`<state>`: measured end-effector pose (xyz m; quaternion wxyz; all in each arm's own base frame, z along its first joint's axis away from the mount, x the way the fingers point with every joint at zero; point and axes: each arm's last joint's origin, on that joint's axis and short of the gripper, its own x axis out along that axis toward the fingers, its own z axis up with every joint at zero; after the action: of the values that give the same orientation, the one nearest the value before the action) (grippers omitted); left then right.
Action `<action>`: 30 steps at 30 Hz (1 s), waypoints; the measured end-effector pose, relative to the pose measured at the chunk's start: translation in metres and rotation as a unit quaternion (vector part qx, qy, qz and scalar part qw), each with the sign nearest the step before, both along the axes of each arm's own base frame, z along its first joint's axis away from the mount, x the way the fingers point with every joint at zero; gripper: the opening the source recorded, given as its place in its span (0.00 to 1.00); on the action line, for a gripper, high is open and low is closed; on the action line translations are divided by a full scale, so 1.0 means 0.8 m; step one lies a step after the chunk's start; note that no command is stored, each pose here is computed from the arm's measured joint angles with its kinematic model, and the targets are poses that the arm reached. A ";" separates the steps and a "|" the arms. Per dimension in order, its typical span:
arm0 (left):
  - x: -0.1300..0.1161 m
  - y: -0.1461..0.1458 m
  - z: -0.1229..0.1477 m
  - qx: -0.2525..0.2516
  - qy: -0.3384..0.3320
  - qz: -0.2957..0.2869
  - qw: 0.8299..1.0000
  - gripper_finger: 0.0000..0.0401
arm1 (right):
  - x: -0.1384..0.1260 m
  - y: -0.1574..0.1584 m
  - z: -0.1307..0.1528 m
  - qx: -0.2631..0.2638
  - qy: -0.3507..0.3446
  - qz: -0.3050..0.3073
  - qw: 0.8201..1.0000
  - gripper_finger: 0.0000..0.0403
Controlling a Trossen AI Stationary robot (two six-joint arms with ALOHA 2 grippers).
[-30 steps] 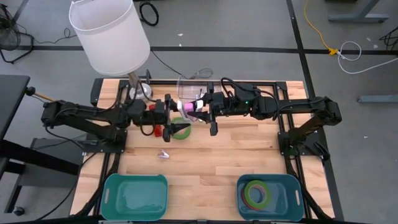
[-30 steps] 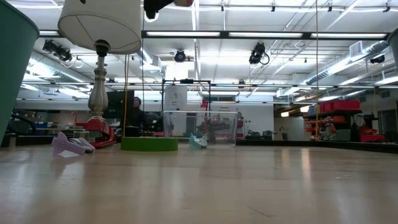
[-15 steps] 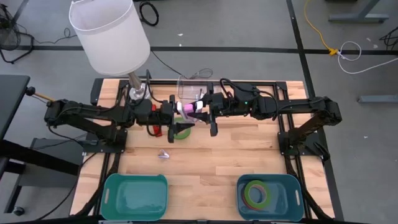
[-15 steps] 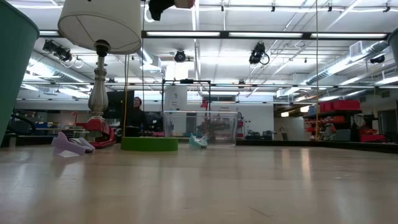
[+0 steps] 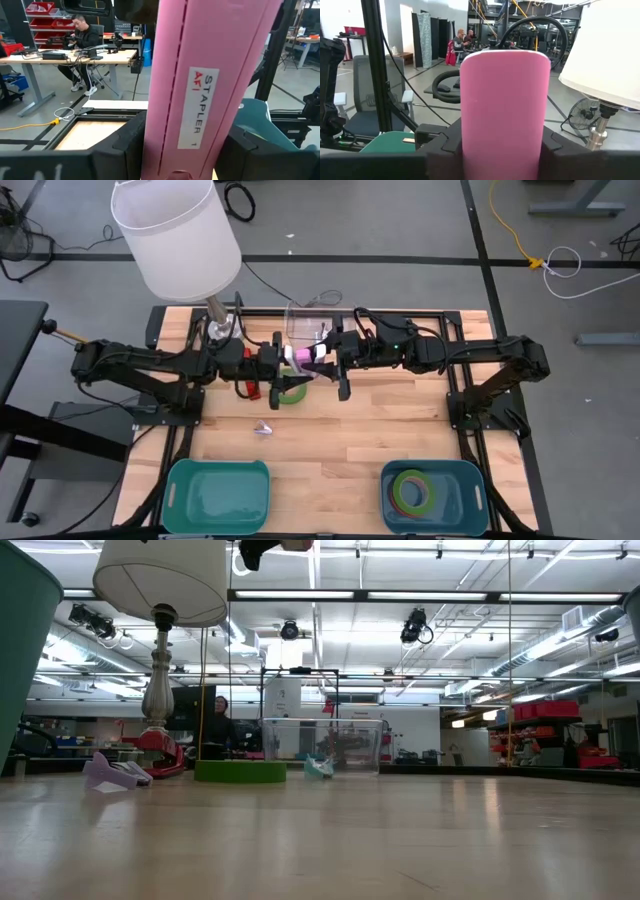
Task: Pick and place Stapler, Stapler remover, tape
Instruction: Put the pink stapler into the green bin
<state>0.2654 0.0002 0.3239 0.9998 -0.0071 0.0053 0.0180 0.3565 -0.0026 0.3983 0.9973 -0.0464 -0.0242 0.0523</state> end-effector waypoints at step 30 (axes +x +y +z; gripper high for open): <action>-0.048 0.005 0.023 -0.015 0.014 -0.011 1.000 0.43 | -0.061 0.002 0.040 0.013 0.016 0.020 1.000 0.67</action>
<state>0.2272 0.0040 0.3422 0.9996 -0.0215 0.0196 0.0068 0.3074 -0.0008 0.4300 0.9968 -0.0325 -0.0095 0.0731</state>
